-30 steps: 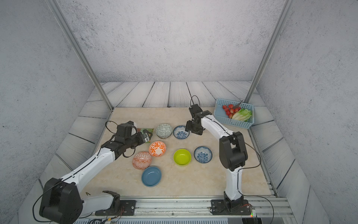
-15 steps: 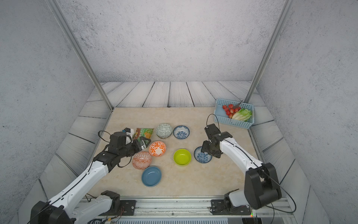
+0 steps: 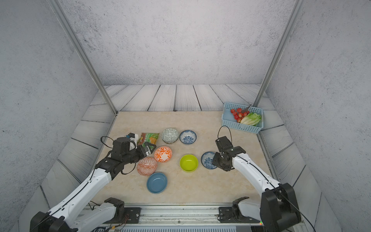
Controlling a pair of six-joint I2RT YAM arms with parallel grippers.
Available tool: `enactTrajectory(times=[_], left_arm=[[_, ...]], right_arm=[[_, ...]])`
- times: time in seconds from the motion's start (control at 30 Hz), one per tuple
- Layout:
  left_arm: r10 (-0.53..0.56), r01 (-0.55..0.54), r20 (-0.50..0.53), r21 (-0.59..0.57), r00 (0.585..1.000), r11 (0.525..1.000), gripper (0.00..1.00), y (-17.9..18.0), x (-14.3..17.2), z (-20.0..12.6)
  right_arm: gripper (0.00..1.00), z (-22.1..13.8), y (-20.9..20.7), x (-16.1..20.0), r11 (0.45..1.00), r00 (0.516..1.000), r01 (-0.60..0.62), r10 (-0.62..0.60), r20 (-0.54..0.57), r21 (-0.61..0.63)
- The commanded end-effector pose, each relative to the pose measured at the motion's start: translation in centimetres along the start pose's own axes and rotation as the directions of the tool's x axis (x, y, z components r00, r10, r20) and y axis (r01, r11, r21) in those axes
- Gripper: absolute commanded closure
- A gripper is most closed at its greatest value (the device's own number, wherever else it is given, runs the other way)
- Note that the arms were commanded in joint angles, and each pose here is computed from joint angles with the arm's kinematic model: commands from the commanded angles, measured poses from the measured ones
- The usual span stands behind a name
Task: Stack the bowls
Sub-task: Pick up the bowl from the center of the board.
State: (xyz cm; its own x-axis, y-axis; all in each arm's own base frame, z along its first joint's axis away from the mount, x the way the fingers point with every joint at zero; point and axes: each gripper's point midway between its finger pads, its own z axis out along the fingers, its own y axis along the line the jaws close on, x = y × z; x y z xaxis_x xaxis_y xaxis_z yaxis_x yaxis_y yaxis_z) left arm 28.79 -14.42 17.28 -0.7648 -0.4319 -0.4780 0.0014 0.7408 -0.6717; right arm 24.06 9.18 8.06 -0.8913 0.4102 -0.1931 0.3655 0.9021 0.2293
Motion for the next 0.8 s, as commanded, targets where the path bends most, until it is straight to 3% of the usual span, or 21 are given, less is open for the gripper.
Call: enactTrajectory(times=[0.0, 0.3, 0.53, 0.77], left_arm=[[0.013, -0.013, 0.004, 0.009, 1.0, 1.0, 0.0, -0.3, -0.2, -0.2], [0.012, -0.012, 0.002, 0.002, 1.0, 1.0, 0.0, -0.2, -0.3, 0.1], [0.013, -0.013, 0.001, -0.001, 1.0, 1.0, 0.0, -0.2, -0.3, 0.2], [0.012, -0.012, 0.002, -0.005, 1.0, 1.0, 0.0, -0.1, -0.4, 0.2]], right_arm=[[0.57, 0.6, 0.1, 0.0, 1.0, 1.0, -0.021, 0.021, -0.018, -0.009], [0.67, 2.0, -0.2, 0.1, 1.0, 0.999, -0.026, 0.026, -0.046, 0.003], [0.68, 2.5, -0.2, 0.1, 1.0, 0.998, -0.021, 0.021, -0.058, 0.01], [0.82, 2.3, -0.2, 0.0, 1.0, 0.998, -0.021, 0.021, -0.055, 0.008]])
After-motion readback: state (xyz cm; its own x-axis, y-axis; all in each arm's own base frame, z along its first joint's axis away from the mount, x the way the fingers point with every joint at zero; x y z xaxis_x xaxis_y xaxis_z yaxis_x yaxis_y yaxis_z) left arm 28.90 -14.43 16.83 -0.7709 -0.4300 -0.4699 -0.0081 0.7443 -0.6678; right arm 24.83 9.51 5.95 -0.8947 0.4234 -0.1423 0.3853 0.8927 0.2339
